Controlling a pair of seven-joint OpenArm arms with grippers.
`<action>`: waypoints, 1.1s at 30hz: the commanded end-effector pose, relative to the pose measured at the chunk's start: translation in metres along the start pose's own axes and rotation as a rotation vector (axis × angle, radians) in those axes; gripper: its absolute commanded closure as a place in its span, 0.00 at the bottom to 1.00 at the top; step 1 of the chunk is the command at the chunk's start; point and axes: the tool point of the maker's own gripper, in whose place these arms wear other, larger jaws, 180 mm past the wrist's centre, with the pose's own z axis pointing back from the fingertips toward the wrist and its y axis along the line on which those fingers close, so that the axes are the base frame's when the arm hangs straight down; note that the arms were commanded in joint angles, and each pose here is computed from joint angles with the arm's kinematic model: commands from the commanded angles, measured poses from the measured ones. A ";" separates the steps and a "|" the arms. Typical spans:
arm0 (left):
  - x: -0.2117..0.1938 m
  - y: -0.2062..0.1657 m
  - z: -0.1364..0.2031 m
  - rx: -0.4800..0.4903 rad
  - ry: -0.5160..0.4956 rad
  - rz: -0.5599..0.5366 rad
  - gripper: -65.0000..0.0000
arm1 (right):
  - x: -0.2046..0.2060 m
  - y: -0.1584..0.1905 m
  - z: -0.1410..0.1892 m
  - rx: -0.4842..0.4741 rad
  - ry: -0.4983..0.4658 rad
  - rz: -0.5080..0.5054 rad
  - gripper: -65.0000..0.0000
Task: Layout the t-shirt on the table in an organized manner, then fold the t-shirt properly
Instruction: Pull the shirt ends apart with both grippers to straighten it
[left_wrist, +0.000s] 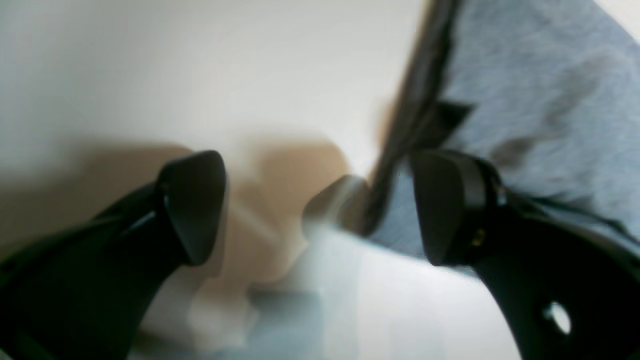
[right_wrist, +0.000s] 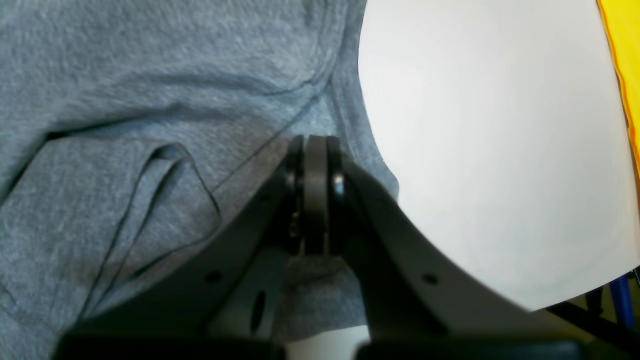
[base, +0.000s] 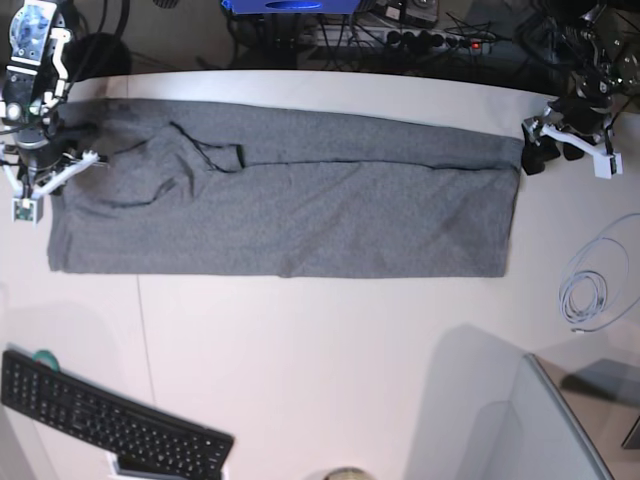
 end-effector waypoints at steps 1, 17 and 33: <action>0.015 0.002 0.004 -0.006 -0.045 -0.015 0.13 | 0.013 -0.005 0.002 -0.011 -0.044 0.007 1.00; 0.052 -0.047 0.004 -0.159 -0.154 -0.036 0.13 | 0.004 -0.004 -0.003 -0.007 -0.016 0.002 1.00; 0.026 -0.055 -0.036 -0.197 -0.062 0.080 0.13 | 0.004 -0.004 -0.003 -0.009 -0.018 0.002 1.00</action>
